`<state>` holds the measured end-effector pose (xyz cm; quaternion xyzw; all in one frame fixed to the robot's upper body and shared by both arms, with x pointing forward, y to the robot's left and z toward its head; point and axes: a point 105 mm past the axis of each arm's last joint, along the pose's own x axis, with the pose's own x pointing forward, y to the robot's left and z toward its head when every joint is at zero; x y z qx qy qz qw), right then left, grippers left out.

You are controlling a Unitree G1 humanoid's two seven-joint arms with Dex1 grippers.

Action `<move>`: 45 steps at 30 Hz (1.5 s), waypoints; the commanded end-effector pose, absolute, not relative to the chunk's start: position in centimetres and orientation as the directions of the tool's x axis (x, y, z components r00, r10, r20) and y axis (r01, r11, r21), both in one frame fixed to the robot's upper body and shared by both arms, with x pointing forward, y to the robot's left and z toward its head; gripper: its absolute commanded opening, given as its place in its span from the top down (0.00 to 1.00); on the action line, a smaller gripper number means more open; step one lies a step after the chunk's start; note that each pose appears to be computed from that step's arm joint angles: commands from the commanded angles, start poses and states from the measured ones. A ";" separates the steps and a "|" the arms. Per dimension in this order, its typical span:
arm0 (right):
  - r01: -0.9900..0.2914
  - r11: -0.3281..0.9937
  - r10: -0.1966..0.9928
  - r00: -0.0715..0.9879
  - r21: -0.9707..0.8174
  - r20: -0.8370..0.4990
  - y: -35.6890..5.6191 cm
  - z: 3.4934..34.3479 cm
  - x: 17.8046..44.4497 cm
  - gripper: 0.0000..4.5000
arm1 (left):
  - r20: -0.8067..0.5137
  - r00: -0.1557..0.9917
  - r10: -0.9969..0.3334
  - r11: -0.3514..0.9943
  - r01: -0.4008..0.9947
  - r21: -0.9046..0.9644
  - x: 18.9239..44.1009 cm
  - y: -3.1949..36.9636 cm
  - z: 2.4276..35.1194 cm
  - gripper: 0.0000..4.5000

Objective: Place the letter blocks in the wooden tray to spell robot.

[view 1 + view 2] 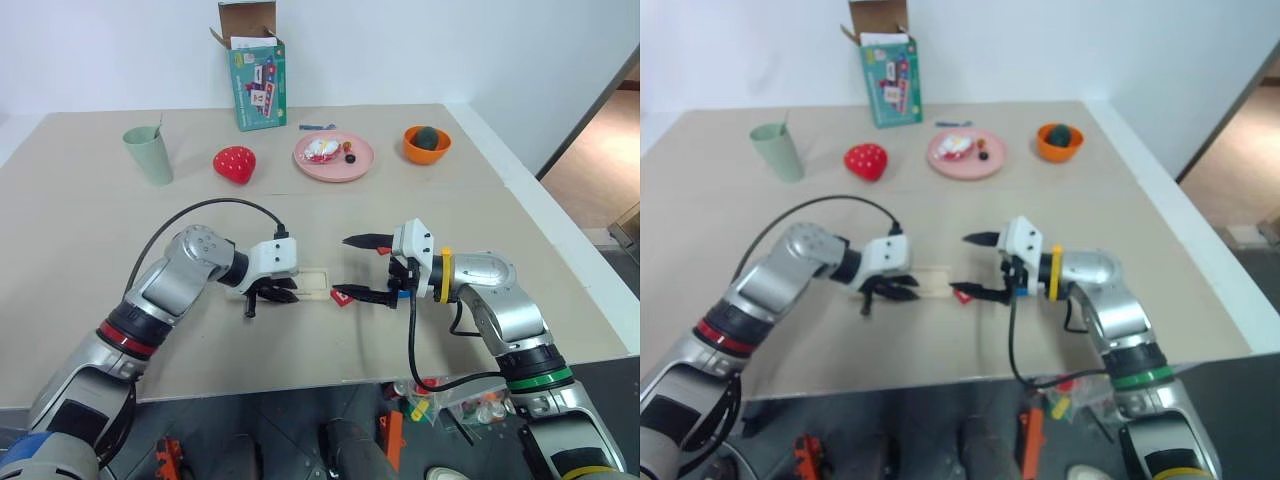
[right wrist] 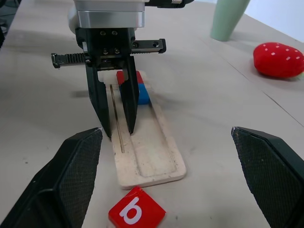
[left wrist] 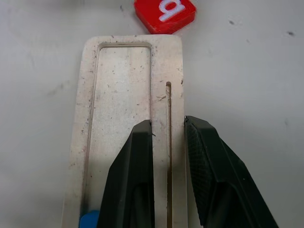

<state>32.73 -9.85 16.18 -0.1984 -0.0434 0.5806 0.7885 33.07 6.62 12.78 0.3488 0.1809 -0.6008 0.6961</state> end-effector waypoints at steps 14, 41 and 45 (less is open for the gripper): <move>-0.883 0.249 0.925 0.338 -0.399 -0.171 -11.2 17.0 33.1 0.00 | -0.671 0.226 -0.706 0.041 0.959 0.280 33.0 5.4 13.6 0.90; -0.943 0.130 0.872 0.256 -0.306 -0.418 -12.5 11.3 33.8 0.12 | -0.117 0.381 -0.917 0.344 0.905 0.251 27.2 9.7 18.1 0.00; -0.949 0.132 0.864 0.252 -0.288 -0.435 -12.5 10.7 33.7 0.40 | -0.129 0.424 -0.897 0.383 0.887 0.257 26.7 10.1 17.0 0.00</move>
